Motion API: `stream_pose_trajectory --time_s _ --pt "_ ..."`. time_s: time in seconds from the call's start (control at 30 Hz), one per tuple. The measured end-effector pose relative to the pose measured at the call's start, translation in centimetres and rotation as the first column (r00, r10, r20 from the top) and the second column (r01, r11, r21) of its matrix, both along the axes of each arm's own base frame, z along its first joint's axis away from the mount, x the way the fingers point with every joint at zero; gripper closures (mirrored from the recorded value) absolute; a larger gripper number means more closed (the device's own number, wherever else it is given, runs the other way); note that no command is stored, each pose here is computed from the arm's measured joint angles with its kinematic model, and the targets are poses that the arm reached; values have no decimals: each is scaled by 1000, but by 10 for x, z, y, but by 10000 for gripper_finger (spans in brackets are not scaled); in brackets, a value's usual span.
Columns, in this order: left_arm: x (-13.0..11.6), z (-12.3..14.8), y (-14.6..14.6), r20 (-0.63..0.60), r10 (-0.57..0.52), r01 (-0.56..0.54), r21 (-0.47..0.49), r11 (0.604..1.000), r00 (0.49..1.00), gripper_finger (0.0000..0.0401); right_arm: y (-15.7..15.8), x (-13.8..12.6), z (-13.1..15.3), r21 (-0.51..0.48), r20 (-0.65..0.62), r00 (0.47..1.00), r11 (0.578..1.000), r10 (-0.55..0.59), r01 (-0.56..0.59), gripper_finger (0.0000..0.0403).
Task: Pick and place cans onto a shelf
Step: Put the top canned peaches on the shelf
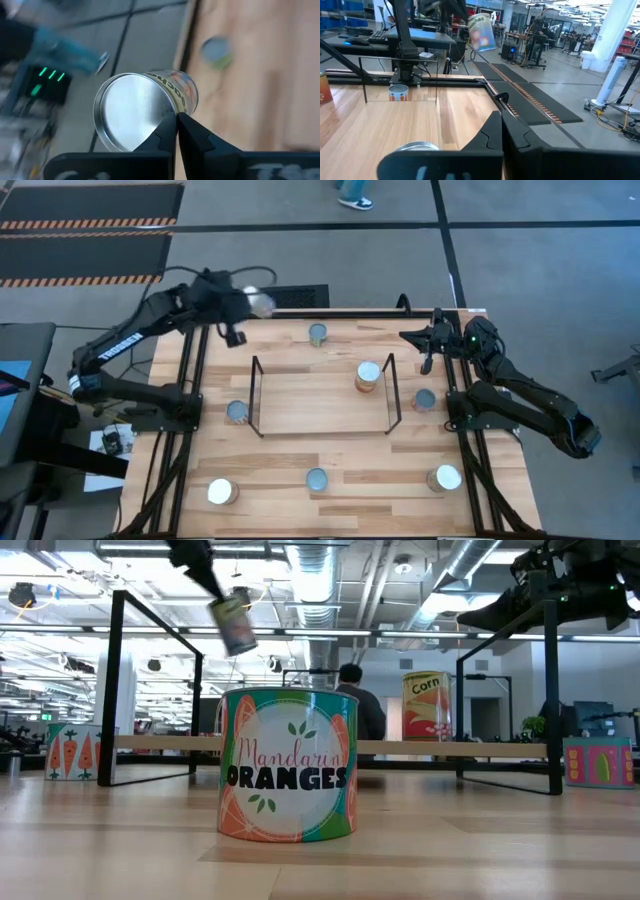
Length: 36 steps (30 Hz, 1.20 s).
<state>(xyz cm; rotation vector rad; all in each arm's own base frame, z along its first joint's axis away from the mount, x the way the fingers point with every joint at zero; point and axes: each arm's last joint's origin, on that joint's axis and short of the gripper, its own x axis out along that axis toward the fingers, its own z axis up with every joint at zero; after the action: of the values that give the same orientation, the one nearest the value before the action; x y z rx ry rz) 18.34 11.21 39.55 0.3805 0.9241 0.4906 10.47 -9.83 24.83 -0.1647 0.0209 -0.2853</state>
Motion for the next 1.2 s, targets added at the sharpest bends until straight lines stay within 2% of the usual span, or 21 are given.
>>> stream_pose_trajectory --time_s 0.2,0.47,0.73,0.83,0.97,1.2 --pt "54 -16 -21 -2 -232 231 -59 971 973 401 0 0 0 5 2 1000 1000 0 0 396" --pt "119 -57 -52 -89 -423 415 -92 905 902 401 0 0 0 7 2 1000 1000 0 0 398" --pt "162 -93 -69 -126 -507 489 -147 860 853 401 0 0 0 8 1 1000 1000 0 0 398" --pt "175 -98 -72 -110 -527 504 -182 844 843 401 0 0 0 10 0 1000 1000 0 0 397" --pt "194 -99 -74 -101 -537 516 -178 838 838 401 0 0 0 10 0 1000 1000 0 0 398" --pt "218 -110 -75 -163 -559 530 -190 826 813 401 0 0 -2 25 -14 1000 1000 1 -1 396"
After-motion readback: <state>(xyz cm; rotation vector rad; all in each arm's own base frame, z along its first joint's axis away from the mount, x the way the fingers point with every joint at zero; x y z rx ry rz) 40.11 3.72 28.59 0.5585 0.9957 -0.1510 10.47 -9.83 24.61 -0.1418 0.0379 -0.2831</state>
